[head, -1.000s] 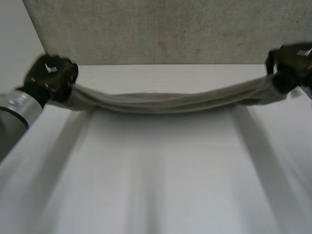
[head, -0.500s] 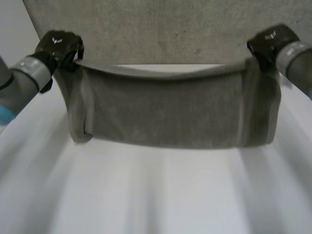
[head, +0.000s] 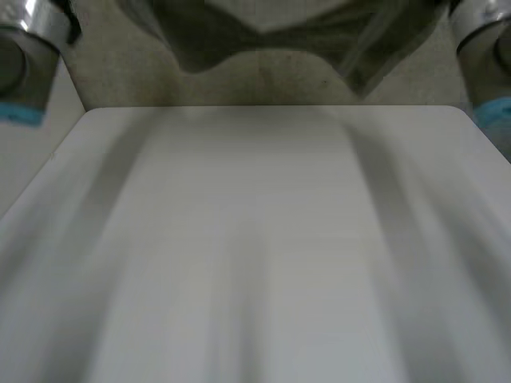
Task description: Fold the towel.
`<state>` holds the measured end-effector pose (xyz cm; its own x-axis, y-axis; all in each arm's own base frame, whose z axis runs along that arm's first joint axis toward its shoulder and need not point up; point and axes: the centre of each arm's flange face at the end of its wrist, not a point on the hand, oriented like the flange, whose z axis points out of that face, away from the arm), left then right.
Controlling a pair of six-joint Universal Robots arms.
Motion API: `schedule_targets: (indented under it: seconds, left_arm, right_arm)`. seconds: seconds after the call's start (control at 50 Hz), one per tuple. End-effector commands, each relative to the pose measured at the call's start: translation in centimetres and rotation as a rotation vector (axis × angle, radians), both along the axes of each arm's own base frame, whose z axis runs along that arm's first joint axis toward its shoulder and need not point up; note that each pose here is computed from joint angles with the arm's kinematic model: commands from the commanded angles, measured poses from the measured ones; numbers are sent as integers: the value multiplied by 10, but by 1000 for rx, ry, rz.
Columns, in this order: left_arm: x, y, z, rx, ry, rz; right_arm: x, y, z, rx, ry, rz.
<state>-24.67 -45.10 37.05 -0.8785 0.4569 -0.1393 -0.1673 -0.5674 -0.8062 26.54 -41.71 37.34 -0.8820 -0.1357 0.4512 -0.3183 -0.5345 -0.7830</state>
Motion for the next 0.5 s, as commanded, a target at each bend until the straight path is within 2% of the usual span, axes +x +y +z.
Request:
schedule_targets:
  seconds: [0.02,0.06,0.08,0.14,0.22,0.34,0.38,0.5]
  left_arm:
    - [-3,0,-107,226,-128,-11]
    - [-6,6,-149,255,-217,-22]
    - [-6,6,-149,255,-217,-22]
    - [-8,17,-198,301,-342,-28]
    - [-7,24,-221,345,-394,-25]
    - [-1,35,-233,406,-449,-15]
    - [6,40,-213,404,-453,0]
    - [25,51,-182,403,-443,39]
  right_arm:
    - [5,-1,-88,233,100,74]
    - [8,4,-127,307,139,127]
    - [8,4,-128,307,139,127]
    - [7,10,-178,383,193,137]
    - [4,20,-206,433,285,121]
    - [-1,33,-195,442,328,110]
    - [-5,47,-164,426,318,107]
    - [-24,65,-131,450,307,79]
